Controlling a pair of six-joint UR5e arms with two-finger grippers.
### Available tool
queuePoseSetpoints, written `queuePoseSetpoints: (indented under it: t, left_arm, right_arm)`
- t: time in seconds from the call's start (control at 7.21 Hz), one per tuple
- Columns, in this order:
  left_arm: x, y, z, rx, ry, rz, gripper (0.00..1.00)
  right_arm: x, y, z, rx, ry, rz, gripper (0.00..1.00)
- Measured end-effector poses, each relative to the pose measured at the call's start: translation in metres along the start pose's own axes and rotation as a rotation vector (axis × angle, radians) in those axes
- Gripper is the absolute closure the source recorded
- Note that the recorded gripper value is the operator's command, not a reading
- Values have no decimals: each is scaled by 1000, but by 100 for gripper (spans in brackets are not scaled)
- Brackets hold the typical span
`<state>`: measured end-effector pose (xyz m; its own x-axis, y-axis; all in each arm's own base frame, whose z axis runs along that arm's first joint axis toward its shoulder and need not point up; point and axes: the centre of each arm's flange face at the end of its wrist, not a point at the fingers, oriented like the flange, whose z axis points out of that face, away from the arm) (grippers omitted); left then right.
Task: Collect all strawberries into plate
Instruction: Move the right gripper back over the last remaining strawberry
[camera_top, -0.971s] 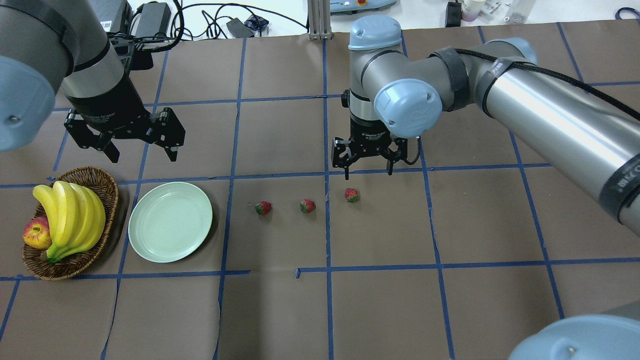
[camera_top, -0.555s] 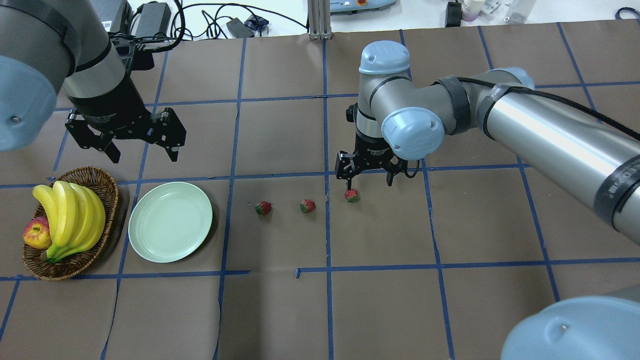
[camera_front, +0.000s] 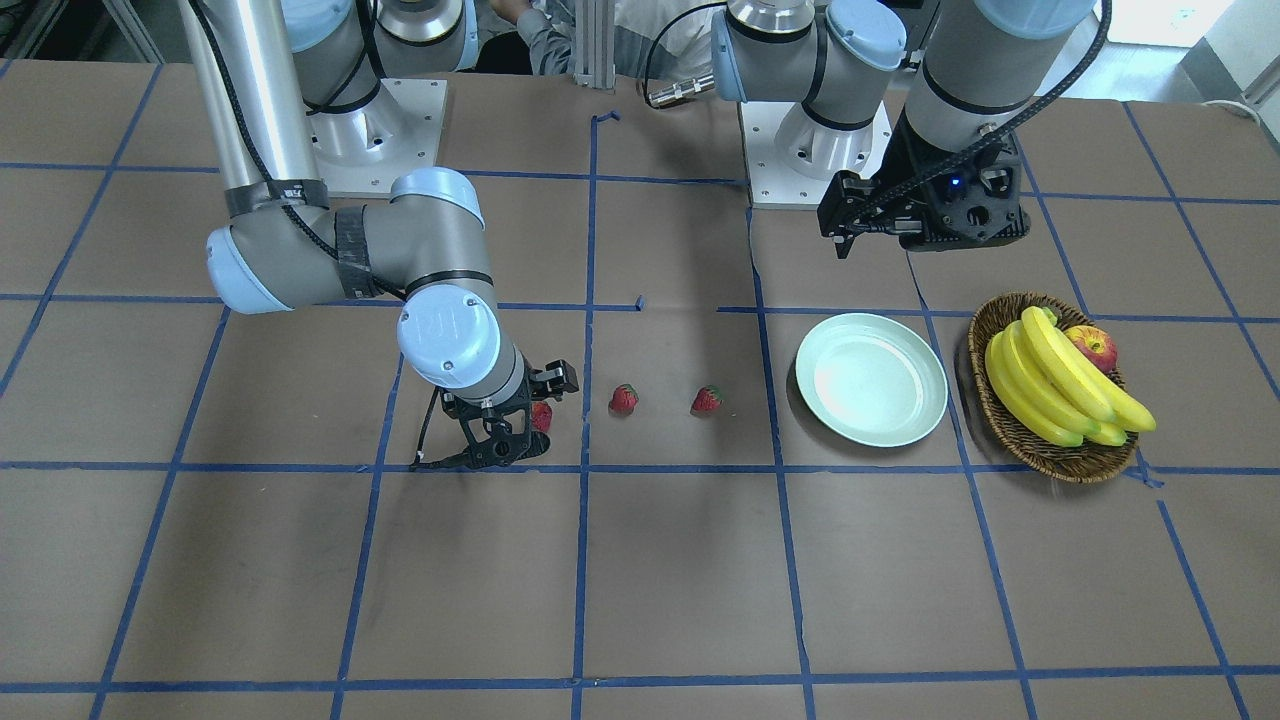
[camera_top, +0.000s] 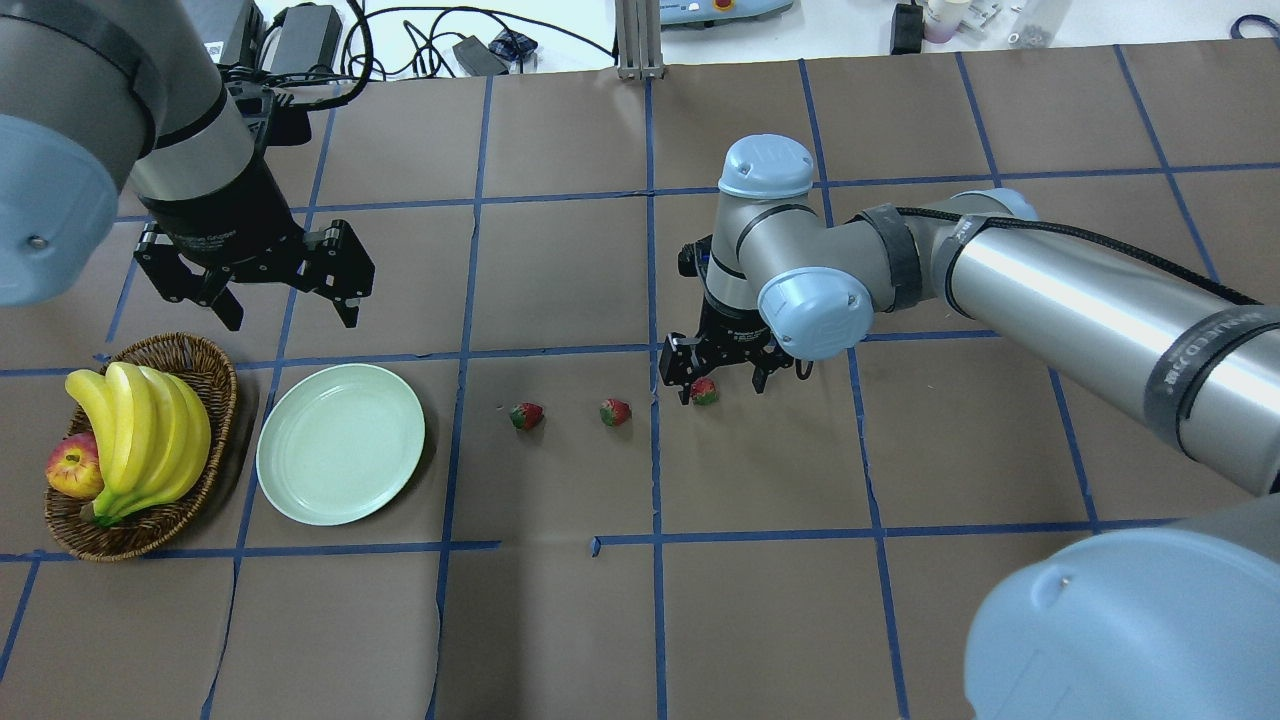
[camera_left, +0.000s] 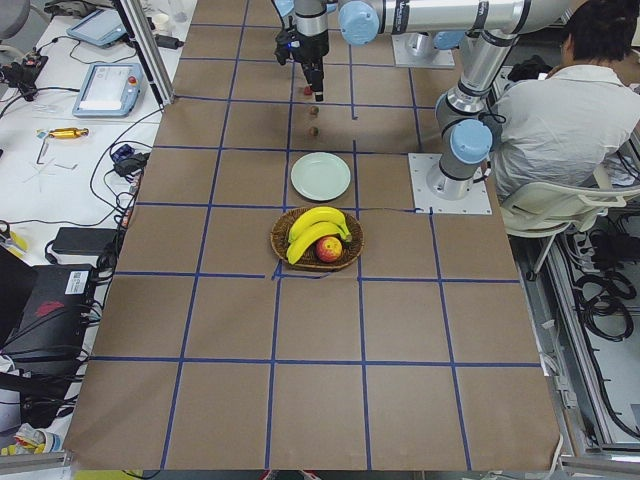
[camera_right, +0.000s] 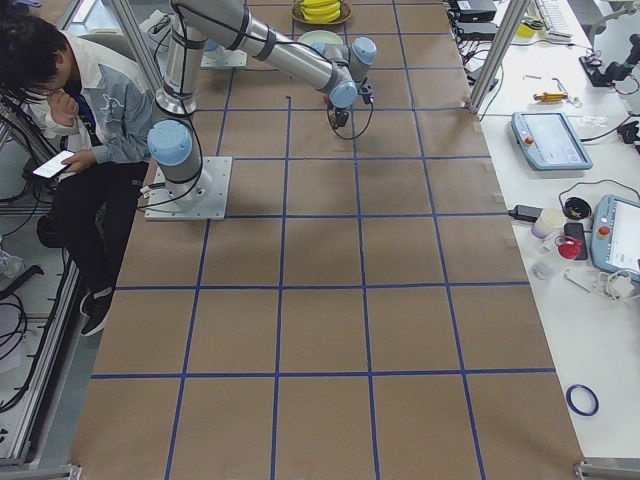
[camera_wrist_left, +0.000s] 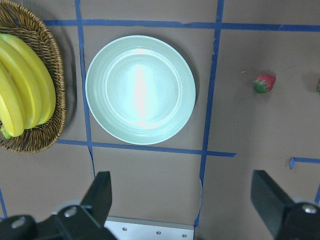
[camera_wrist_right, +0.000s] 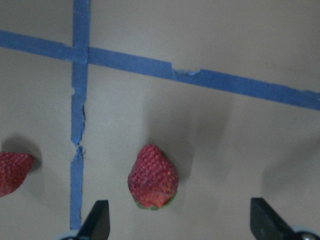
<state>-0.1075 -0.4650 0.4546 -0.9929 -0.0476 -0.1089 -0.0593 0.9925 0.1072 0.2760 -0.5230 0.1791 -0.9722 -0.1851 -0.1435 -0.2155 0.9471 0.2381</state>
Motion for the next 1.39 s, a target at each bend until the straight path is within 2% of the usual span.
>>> queuePoseSetpoints:
  t: [0.42,1.39]
  left_arm:
    - [1,1,3,-5,0,1,0]
    - [1,1,3,-6,0,0,0]
  right_arm:
    - [0,-4,2,16,1,-13,9]
    - [-7,-2,3,17,17,-13,11]
